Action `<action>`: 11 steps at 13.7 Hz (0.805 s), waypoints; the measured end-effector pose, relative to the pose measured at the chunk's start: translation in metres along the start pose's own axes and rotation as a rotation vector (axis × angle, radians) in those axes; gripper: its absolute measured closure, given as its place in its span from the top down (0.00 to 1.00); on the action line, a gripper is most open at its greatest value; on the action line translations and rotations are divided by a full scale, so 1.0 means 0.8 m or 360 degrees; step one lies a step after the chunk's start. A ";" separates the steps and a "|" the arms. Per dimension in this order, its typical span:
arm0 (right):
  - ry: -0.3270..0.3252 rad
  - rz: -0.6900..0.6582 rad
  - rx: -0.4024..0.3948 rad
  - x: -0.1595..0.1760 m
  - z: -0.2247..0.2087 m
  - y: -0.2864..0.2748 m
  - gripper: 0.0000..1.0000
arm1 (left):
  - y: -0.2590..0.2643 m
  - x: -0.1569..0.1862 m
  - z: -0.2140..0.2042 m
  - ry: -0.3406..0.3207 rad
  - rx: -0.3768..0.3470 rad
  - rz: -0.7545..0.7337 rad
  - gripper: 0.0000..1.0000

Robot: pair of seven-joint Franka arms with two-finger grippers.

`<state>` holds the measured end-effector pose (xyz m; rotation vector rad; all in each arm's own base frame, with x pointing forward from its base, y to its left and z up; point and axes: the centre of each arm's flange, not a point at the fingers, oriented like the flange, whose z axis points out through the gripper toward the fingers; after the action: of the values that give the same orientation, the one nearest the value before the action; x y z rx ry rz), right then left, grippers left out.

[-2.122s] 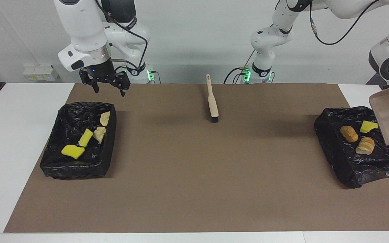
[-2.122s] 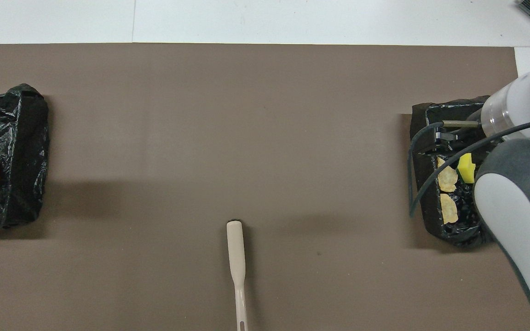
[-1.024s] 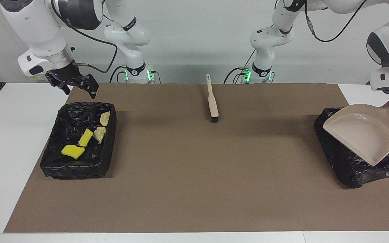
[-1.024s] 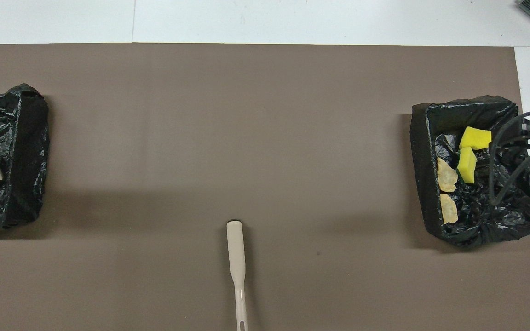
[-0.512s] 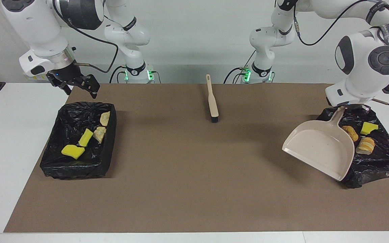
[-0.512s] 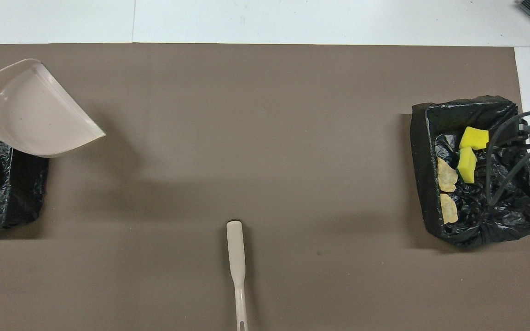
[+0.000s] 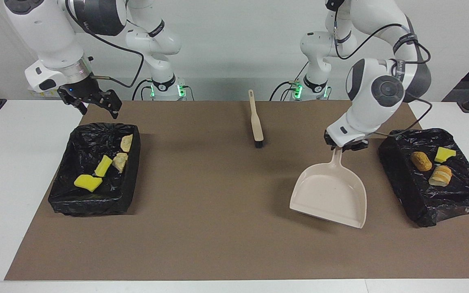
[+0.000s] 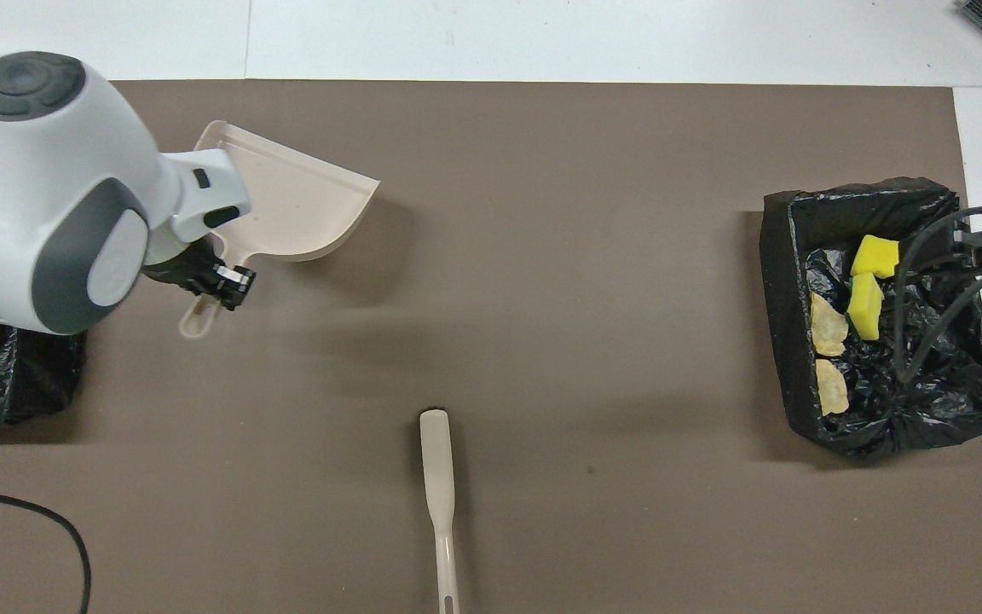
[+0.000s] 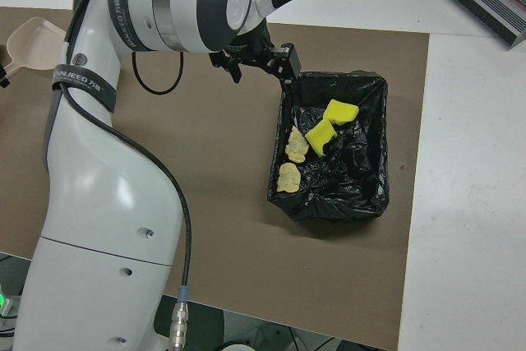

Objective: Sweep and dump trash in bin
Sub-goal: 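Set the empty dustpan on the table center with the left gripper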

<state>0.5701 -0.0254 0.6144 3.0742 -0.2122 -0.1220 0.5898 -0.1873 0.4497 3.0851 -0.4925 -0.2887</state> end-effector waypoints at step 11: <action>0.0000 0.0000 0.0000 0.000 0.000 0.000 1.00 | 0.232 -0.015 0.141 0.0207 -0.0169 -0.0370 0.33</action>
<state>0.5701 -0.0254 0.6144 3.0742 -0.2122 -0.1220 0.5007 -0.3574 0.3472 3.0305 -0.1109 -0.1089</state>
